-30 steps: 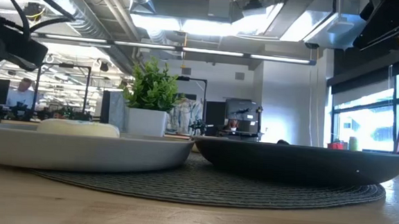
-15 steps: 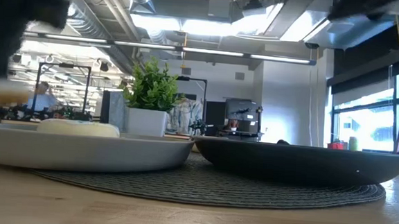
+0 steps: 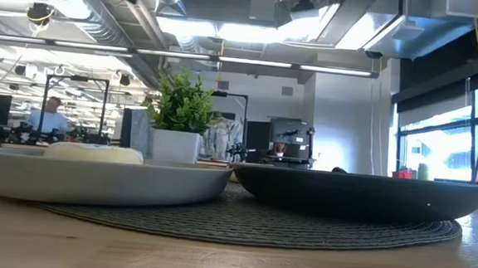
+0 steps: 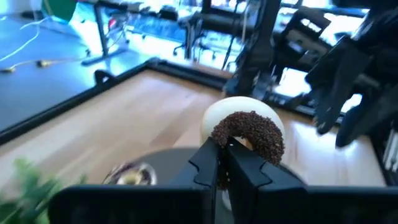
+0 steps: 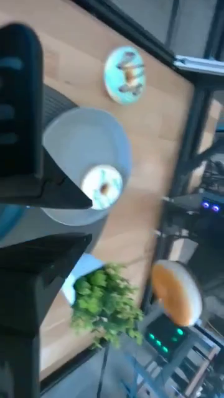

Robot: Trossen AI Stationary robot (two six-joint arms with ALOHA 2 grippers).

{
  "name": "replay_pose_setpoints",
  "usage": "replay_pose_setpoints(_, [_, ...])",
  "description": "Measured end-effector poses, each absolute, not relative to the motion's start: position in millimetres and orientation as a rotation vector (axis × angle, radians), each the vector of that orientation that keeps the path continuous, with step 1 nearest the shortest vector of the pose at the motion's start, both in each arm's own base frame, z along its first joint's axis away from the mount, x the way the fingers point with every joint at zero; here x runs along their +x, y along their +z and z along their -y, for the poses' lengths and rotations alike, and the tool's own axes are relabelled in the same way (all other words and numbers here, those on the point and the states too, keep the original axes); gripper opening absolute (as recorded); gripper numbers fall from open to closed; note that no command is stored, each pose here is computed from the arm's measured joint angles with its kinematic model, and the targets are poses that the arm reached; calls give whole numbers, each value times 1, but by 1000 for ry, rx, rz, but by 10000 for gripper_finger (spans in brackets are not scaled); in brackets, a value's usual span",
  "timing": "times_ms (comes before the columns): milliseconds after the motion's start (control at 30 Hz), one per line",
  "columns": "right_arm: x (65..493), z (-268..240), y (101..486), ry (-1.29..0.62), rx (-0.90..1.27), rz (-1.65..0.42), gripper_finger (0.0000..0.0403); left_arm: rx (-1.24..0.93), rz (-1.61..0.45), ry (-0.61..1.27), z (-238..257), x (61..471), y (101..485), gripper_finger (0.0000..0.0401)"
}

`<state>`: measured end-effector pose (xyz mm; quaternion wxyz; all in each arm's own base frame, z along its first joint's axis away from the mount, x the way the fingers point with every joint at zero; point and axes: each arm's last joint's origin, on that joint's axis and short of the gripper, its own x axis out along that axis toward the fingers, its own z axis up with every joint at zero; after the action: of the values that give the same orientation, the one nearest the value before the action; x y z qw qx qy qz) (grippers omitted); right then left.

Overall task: Pick & Place donuts
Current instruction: Put the small black donut on the black plate

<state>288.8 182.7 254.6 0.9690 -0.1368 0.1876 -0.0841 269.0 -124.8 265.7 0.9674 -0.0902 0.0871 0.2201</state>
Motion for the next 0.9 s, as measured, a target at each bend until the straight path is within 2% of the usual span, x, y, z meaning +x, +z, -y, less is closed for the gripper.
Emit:
replay_pose_setpoints(233, [305,-170,266,-218,-229,-270,157,-131,-83,410,117,301,258,17])
replay_pose_setpoints(367, [306,-168,266,-262,-220,-262,177,-107,-55,420,115,309,253,17])
replay_pose_setpoints(567, [305,-164,268,-378,-197,-234,166,-109,-44,422,115,311,252,17])
replay_pose_setpoints(900, [312,-151,268,-433,-148,-231,115,-118,-34,406,116,311,253,17])
